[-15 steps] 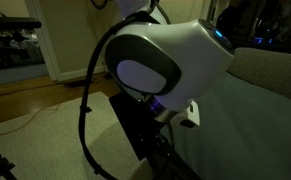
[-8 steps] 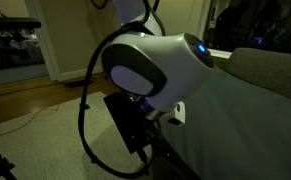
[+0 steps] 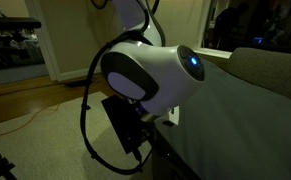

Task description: Close the zip

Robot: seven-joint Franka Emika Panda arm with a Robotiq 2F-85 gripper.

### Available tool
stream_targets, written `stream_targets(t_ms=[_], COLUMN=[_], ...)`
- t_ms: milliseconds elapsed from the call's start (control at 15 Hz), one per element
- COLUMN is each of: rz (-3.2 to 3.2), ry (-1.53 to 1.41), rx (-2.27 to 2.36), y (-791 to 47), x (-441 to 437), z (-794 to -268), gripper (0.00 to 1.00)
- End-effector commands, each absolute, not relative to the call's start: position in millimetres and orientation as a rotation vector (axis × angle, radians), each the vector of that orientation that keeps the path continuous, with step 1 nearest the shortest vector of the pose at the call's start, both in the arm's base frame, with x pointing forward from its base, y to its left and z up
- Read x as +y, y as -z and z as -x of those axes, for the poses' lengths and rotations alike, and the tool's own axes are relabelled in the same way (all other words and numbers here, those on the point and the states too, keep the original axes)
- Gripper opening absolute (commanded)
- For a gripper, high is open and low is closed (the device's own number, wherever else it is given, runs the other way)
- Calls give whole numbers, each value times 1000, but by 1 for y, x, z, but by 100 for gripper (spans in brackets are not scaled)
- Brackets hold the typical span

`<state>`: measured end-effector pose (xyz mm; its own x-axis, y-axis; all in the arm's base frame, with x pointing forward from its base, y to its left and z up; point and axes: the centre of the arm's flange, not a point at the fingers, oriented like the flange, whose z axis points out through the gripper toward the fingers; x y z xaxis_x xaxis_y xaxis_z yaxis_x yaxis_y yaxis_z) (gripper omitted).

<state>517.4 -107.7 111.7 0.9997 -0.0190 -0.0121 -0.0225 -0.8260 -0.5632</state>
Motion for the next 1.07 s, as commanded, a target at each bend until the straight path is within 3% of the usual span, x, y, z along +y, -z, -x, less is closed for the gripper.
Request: stream_targets(t_ms=[0,1000], rz=[2509,2467], ry=[32,70], rx=[34,65], y=[-104,-52], x=[-104,-95], z=[-521,-536], gripper=[100,100])
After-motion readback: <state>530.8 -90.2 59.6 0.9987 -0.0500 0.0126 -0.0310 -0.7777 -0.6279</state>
